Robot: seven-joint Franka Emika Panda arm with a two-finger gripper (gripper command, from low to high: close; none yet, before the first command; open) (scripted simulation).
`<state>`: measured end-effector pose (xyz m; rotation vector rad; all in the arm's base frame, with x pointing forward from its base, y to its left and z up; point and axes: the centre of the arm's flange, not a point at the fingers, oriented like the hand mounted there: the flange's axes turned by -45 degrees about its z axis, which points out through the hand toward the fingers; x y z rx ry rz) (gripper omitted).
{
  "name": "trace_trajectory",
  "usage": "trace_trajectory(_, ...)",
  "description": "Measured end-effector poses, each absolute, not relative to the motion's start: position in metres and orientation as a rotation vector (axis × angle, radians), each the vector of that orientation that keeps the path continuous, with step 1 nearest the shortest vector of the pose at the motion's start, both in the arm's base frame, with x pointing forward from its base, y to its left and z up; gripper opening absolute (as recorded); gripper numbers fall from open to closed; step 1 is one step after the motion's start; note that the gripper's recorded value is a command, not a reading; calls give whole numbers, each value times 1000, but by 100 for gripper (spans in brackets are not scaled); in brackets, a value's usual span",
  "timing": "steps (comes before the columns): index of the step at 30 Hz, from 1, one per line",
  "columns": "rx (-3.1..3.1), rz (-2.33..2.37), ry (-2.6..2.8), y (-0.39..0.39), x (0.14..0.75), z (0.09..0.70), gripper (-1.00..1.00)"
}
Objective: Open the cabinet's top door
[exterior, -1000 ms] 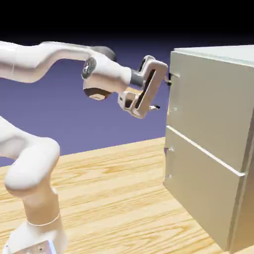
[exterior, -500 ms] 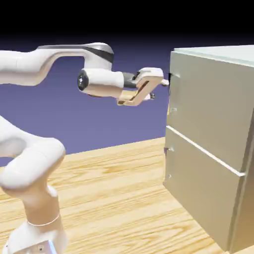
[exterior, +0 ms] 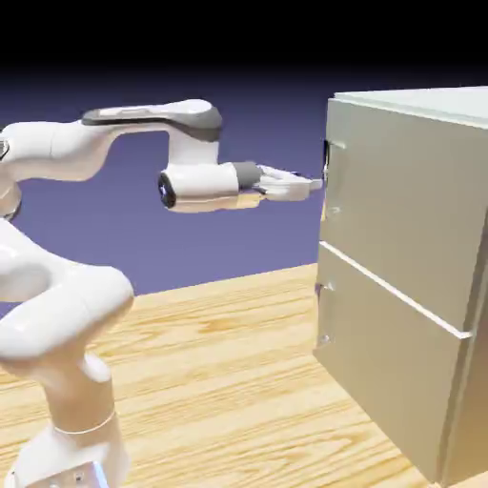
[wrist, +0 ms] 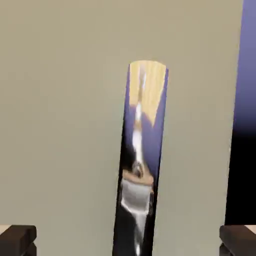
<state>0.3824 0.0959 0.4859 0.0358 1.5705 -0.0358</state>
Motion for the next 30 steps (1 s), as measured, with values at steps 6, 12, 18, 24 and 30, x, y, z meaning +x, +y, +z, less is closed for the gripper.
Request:
trace_trajectory(6,36,-36,1570,94,432,486,-100)
trace_trajectory(12,-35,33,1571,80,399,486,-100)
trace_trajectory(18,-149,149,1566,53,348,486,-100)
trace_trajectory(24,-256,256,1555,21,305,486,-100)
trace_trajectory(30,-346,346,1543,-11,272,486,-100)
